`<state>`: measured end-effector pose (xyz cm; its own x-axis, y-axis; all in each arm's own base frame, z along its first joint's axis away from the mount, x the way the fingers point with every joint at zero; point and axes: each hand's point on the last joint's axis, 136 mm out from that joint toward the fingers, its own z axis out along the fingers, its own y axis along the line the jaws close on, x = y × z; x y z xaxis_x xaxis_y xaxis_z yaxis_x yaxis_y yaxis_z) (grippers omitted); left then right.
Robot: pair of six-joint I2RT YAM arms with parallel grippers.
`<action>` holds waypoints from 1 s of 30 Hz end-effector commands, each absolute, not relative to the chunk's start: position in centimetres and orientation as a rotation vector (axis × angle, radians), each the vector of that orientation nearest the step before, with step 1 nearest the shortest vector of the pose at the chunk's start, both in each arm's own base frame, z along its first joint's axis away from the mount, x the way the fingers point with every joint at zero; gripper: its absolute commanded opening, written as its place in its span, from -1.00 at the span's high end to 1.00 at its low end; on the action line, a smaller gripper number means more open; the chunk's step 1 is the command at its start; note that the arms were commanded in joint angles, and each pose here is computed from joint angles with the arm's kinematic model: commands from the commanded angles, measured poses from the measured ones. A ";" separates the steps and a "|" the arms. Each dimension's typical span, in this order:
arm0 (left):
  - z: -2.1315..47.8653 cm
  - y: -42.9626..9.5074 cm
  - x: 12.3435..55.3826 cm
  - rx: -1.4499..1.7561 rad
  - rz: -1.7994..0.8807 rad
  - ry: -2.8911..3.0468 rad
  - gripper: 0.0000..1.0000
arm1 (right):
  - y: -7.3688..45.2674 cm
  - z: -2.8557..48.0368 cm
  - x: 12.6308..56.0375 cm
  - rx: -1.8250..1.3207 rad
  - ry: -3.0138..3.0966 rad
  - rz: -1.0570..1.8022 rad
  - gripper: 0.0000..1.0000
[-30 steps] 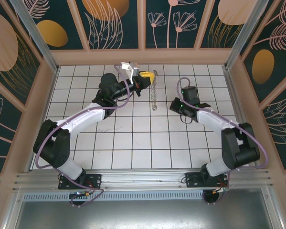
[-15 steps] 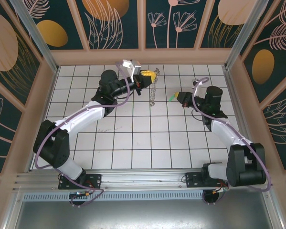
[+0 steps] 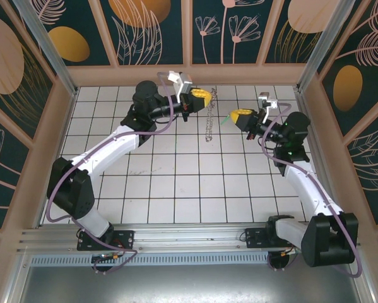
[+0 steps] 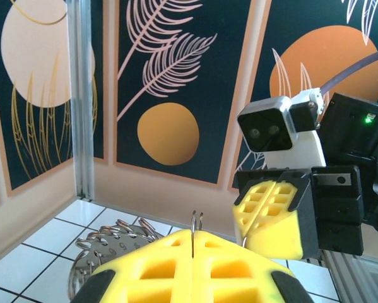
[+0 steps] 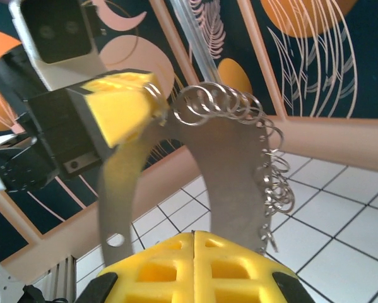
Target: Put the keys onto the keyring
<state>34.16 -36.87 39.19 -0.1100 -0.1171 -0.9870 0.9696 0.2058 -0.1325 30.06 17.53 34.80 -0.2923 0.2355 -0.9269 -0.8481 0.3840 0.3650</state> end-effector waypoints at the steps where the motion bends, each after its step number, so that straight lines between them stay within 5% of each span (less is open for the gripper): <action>1: 40.4 -37.3 33.3 0.987 -1.197 1.267 1.00 | 17.8 38.3 28.3 -0.689 1.357 1.145 1.00; 30: 40.0 -38.5 31.9 1.102 -1.307 1.279 1.00 | 20.8 42.2 29.0 -0.746 1.270 1.046 1.00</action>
